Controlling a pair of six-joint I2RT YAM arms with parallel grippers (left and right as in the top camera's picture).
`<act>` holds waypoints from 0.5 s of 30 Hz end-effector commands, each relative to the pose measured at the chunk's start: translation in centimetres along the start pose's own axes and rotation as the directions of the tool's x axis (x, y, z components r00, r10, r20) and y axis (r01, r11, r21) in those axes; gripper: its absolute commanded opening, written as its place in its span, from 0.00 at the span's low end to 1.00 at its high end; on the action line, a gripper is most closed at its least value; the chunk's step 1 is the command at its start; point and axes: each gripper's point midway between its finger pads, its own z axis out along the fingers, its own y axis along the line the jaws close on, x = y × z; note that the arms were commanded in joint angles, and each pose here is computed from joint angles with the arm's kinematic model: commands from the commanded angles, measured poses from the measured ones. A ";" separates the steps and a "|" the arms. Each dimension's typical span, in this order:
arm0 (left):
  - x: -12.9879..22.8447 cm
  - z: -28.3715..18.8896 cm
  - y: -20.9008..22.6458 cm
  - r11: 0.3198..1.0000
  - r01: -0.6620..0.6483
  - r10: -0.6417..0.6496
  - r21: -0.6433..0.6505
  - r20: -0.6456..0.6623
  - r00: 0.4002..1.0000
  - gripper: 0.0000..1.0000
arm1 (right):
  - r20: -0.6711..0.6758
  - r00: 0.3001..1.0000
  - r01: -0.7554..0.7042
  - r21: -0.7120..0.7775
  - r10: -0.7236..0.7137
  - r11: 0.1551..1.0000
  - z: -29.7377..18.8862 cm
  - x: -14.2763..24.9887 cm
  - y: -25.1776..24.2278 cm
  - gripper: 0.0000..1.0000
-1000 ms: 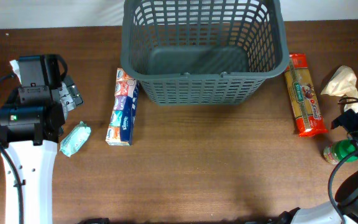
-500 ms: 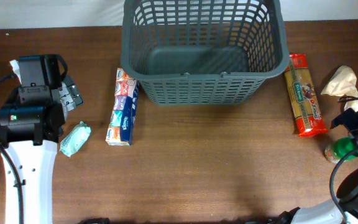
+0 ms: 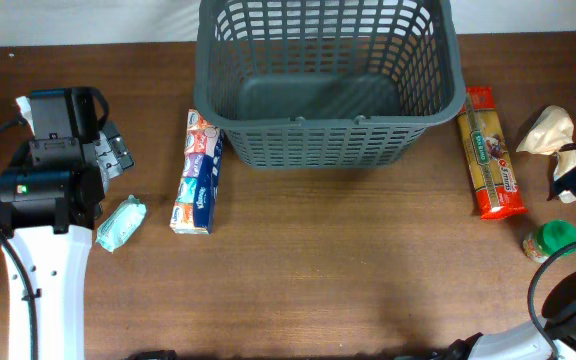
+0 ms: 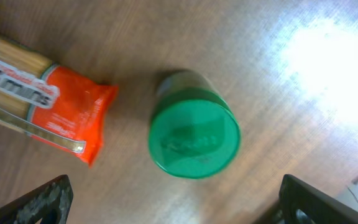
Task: Pack container
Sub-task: 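Move the right gripper down over the green-lidded jar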
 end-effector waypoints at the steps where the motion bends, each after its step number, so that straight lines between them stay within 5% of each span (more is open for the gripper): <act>1: -0.6 -0.8 0.5 1.000 0.016 -0.016 -0.002 0.027 1.000 1.00 | 0.027 0.999 -0.023 0.067 0.021 0.997 -0.4 -0.6 -1.2 0.99; 15: -0.6 -0.8 0.5 1.000 0.016 -0.016 -0.002 0.027 1.000 0.99 | -0.013 0.998 0.054 -0.085 -0.055 0.995 0.4 0.0 -1.0 0.99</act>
